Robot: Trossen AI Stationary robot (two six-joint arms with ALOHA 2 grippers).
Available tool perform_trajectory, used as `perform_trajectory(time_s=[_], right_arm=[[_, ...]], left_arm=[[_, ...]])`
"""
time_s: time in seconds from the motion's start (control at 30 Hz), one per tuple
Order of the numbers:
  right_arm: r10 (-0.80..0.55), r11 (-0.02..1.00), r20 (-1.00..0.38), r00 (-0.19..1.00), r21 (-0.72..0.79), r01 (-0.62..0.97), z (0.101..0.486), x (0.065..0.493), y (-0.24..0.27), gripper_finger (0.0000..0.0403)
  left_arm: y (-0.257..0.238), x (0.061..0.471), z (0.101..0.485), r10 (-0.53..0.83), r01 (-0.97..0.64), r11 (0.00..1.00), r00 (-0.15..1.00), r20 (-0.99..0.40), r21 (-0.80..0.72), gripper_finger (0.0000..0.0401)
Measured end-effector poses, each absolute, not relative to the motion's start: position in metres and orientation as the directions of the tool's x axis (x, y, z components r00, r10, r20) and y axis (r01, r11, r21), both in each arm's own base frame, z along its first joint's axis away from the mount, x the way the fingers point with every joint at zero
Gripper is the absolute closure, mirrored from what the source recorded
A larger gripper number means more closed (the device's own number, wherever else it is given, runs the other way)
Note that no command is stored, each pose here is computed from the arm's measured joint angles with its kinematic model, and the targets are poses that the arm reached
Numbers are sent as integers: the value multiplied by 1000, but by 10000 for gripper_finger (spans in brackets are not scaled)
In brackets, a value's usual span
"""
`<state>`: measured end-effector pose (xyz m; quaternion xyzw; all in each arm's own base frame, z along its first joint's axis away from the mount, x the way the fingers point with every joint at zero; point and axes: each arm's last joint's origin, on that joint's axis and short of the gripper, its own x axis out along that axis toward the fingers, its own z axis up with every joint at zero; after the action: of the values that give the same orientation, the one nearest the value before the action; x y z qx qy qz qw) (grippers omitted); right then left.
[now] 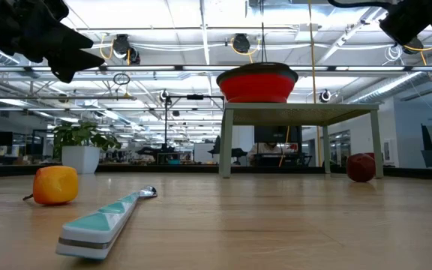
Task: Pick & Place Fruit
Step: Put the kiwi into the red strainer bowl on the shelf
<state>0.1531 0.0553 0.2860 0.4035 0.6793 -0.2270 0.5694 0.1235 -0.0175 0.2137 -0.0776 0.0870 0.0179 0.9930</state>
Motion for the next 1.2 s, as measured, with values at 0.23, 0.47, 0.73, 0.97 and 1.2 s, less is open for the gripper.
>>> perform_trajectory(time_s=[0.23,0.47,0.73,0.97,1.2], right_arm=[[299,584,-954,11,193,788,286,157,56,165],[238,572,-971,30,165,803,286,157,55,99],[224,574,-975,9,139,807,266,158,55,16],[209,643,-977,-40,107,758,252,154,53,8],[196,658,-977,-86,65,750,237,149,52,8]], left_arm=[[-18,124,214,22,-49,987,984,-176,-151,176],[-18,123,214,22,-48,988,984,-177,-147,176],[-18,123,214,20,-49,986,984,-177,-160,176],[-18,123,214,20,-50,984,984,-177,-171,176],[-18,123,214,21,-53,982,984,-176,-182,176]])
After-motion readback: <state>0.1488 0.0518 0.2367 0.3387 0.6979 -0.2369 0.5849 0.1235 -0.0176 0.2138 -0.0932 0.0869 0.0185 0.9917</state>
